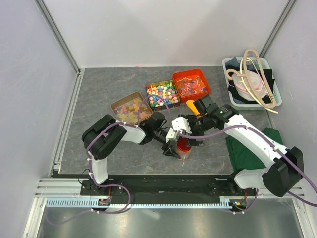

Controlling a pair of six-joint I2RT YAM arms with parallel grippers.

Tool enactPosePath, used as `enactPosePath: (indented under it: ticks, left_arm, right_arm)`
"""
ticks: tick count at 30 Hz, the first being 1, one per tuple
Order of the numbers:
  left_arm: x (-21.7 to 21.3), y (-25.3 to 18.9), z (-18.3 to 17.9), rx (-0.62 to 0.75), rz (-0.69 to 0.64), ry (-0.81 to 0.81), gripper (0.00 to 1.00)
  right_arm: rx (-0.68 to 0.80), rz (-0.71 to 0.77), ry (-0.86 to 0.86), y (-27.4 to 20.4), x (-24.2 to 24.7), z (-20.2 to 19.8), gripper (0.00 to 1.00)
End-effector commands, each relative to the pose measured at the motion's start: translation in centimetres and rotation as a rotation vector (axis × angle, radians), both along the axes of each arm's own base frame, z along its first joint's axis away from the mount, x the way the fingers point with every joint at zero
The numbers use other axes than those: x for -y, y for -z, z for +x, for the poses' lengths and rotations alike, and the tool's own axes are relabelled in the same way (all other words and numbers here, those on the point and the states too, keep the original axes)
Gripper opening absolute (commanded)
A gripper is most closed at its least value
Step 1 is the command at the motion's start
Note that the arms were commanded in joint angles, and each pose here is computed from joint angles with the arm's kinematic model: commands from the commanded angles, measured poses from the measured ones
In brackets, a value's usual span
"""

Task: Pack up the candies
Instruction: Screw the bottle lid onto the packing bottle.

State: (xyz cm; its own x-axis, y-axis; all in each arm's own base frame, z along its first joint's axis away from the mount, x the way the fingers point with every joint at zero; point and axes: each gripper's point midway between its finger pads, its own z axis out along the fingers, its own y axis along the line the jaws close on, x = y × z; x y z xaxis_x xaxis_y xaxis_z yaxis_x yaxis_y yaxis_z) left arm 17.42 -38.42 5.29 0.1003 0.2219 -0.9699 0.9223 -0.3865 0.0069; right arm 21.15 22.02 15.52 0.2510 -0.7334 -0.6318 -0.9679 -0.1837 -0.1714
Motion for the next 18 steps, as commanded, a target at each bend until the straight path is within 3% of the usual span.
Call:
enactPosePath:
  ticks: [1, 10, 15, 18]
  left_arm:
    - [-2.1, 1.7, -4.3, -0.196, 0.078, 0.161, 0.02]
    - [-2.1, 1.4, -4.7, -0.223, 0.073, 0.197, 0.02]
    - [-1.8, 2.1, -3.6, -0.209, 0.103, 0.141, 0.02]
    - [-1.6, 2.3, -3.1, -0.193, 0.108, 0.108, 0.02]
  right_arm:
    - [-0.078, 0.019, -0.110, 0.9, 0.6, -3.2, 0.98]
    - [-0.175, 0.076, -0.139, 0.8, 0.0, -5.2, 0.98]
    - [-0.141, 0.045, -0.088, 0.2, 0.6, -4.2, 0.98]
    - [-0.117, 0.113, -0.044, -2.0, 0.0, -3.0, 0.98]
